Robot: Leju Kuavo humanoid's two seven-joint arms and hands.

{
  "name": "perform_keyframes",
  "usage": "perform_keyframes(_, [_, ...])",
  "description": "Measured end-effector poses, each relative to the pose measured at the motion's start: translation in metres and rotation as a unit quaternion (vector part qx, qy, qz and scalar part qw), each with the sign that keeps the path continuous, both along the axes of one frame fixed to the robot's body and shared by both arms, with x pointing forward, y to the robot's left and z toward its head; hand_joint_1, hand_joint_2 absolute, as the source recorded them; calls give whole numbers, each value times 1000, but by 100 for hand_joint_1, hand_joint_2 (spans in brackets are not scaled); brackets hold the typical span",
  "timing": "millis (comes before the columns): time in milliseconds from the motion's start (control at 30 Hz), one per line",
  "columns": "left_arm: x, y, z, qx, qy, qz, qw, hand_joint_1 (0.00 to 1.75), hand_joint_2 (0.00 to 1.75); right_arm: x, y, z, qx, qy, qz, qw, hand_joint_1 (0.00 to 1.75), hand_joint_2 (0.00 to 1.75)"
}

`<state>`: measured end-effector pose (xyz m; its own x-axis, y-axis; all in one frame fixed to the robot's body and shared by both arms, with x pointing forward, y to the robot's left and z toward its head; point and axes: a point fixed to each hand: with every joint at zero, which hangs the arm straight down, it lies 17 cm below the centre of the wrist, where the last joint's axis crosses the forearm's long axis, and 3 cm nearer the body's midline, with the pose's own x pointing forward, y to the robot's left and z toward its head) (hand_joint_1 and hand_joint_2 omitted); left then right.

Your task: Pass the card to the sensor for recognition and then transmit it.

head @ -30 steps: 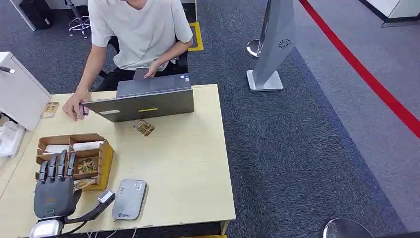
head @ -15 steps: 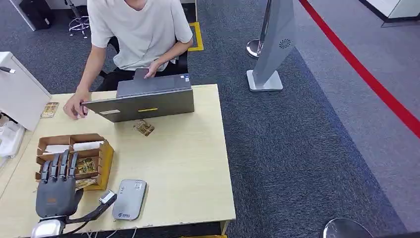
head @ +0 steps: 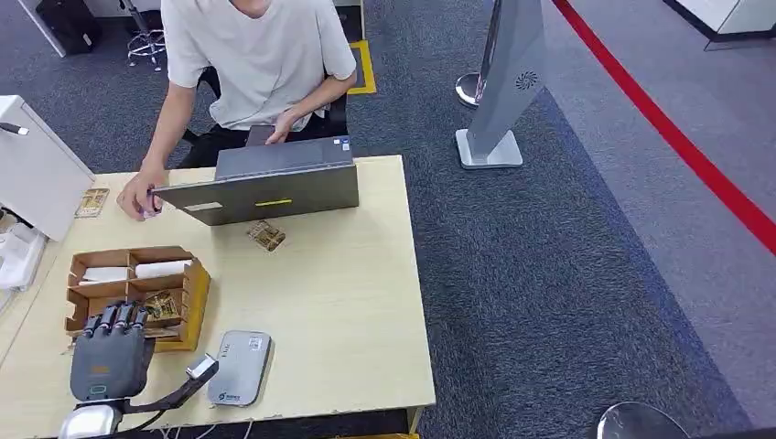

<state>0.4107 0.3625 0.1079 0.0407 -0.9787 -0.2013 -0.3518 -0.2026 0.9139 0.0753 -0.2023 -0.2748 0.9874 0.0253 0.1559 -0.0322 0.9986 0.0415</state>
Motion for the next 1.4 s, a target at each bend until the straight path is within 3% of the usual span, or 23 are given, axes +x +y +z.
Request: perform_keyframes(1400, [2,-1,-7,-9,18,-4,1000,175,175,0,-1,0,0,1,-6,1000,0,0])
